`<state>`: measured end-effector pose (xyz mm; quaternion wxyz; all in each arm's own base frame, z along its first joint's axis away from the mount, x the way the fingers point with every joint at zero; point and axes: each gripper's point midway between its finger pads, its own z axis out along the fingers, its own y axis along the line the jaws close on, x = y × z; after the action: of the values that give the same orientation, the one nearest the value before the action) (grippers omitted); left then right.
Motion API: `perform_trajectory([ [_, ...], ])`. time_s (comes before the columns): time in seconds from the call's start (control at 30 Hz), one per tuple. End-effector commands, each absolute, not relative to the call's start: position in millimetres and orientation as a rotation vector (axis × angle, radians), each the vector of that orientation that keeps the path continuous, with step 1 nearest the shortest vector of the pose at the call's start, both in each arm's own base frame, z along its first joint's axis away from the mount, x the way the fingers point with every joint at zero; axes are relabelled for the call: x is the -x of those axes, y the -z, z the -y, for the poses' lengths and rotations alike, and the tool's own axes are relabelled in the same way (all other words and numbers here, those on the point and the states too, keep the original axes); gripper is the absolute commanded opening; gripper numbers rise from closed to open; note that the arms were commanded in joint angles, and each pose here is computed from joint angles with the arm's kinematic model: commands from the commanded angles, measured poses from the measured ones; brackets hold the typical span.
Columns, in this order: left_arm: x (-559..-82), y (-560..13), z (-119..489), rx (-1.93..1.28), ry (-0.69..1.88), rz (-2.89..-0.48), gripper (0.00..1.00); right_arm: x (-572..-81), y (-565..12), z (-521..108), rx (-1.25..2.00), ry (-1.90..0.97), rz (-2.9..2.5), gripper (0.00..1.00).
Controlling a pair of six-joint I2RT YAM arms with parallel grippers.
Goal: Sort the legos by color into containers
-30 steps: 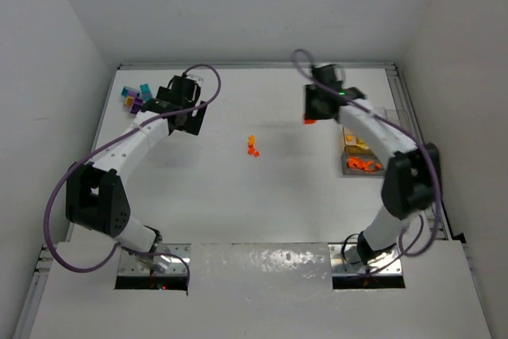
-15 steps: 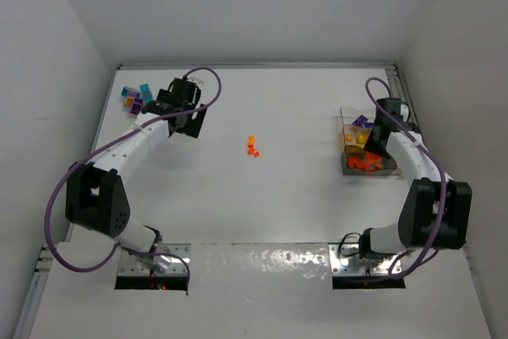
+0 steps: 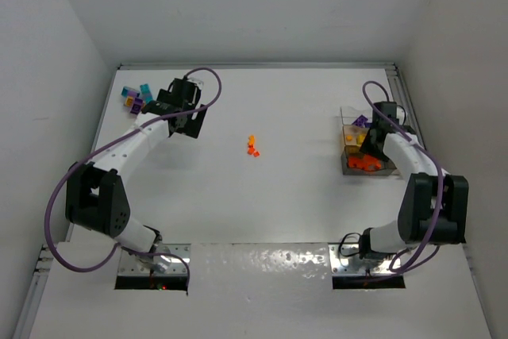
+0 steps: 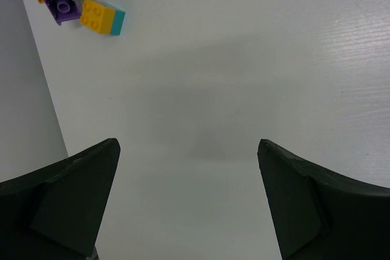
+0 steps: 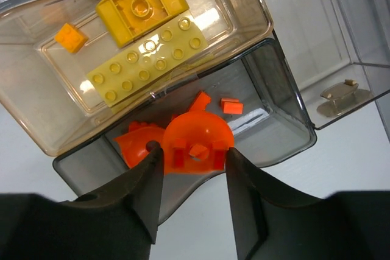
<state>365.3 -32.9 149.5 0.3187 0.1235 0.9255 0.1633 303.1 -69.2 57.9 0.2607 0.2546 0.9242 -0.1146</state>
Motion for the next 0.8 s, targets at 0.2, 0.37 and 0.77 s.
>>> perform_trajectory([
  [0.2, -371.5, -164.0, 34.1, -0.302, -0.415, -2.384, 0.95, -326.2, -101.1, 79.3, -0.605, 0.347, -2.377, 0.69],
  [0.37, -374.2, -164.4, 35.2, -0.301, -0.412, -2.384, 0.95, -349.9, -136.1, 49.0, -0.340, 0.224, -2.327, 0.27],
  [0.77, -376.2, -168.7, 35.3, -0.294, -0.416, -2.389, 0.95, -361.7, -116.0, -230.2, 0.708, -0.244, -2.299, 0.61],
])
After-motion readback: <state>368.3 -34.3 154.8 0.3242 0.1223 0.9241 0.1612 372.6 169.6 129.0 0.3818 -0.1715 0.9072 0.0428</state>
